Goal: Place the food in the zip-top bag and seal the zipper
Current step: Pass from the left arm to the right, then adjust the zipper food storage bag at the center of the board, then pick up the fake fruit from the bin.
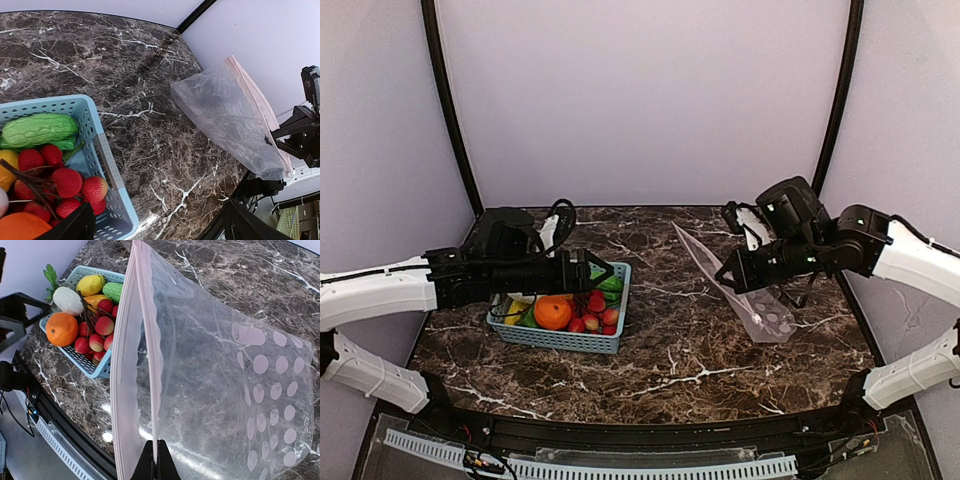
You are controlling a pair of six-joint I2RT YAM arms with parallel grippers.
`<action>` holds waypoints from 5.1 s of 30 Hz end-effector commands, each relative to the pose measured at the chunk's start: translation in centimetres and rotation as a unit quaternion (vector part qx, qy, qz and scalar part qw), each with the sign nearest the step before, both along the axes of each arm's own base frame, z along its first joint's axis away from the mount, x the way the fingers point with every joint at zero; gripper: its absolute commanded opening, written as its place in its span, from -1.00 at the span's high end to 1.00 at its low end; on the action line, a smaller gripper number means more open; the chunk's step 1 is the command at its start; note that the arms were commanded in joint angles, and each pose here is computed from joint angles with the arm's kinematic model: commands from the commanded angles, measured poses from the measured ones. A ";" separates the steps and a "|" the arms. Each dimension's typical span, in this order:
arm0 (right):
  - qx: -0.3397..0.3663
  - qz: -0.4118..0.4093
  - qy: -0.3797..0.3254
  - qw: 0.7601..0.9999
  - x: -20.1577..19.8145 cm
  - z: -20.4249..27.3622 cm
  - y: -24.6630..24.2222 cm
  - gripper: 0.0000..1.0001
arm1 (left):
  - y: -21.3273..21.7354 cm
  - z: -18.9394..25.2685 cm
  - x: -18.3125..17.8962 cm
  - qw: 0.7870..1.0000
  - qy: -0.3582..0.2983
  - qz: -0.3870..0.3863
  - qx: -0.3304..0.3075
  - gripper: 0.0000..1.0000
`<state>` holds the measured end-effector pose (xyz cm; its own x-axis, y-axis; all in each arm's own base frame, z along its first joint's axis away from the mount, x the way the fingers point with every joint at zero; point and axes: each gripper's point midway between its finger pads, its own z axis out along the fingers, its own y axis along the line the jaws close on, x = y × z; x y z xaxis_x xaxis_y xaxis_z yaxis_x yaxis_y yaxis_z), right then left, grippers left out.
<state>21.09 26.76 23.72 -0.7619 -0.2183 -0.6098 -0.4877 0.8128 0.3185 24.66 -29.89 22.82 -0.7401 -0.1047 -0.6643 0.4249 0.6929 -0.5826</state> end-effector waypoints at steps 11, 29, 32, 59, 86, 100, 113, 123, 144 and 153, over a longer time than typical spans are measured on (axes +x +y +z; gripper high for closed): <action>0.052 -0.038 -0.029 0.997 1.1 -0.7 5.0 1.00 | -9.1 1.9 -2.0 0.986 0.033 -0.062 -0.150 -0.76; 0.012 -0.035 -0.040 0.999 0.4 -2.1 7.7 1.00 | -11.5 0.1 -0.8 0.983 0.062 -0.056 -0.163 -0.62; 0.006 -0.037 -0.042 0.998 0.3 -2.3 7.9 1.00 | -11.8 -0.6 -0.6 0.984 0.070 -0.055 -0.157 -0.41; -0.066 -0.074 -0.074 0.992 0.7 -3.0 8.0 1.00 | -11.6 -3.9 -0.2 0.988 0.100 -0.033 -0.109 0.87; -0.089 -0.156 -0.145 0.973 1.5 0.3 5.8 1.00 | -7.1 -8.1 1.3 0.988 0.085 0.035 0.125 0.99; -0.099 -0.172 -0.148 0.969 0.8 0.1 5.7 1.00 | -6.2 -8.7 1.1 0.987 0.091 0.056 0.122 0.87; -0.105 -0.157 -0.128 0.974 0.4 -1.1 6.5 1.00 | -9.2 -1.9 -0.6 0.998 0.005 -0.060 0.020 0.00; -0.107 -0.155 -0.124 0.974 0.3 -1.5 6.7 1.00 | -5.9 1.0 -3.2 0.997 -0.016 -0.078 0.001 -0.59; -0.112 -0.147 -0.127 0.975 0.4 -1.5 7.2 1.00 | 11.1 -6.7 -1.8 0.966 0.072 0.126 0.215 -0.98; -0.114 -0.145 -0.126 0.975 0.4 -1.6 7.2 1.00 | 10.8 -9.9 -1.9 0.962 0.103 0.119 0.224 -0.97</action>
<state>21.62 33.45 21.70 -0.6492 -0.1666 -0.7421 -0.2579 0.9661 0.0087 23.12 -19.56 14.63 -0.8295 -0.0282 -0.5578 0.1540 0.9484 -0.2770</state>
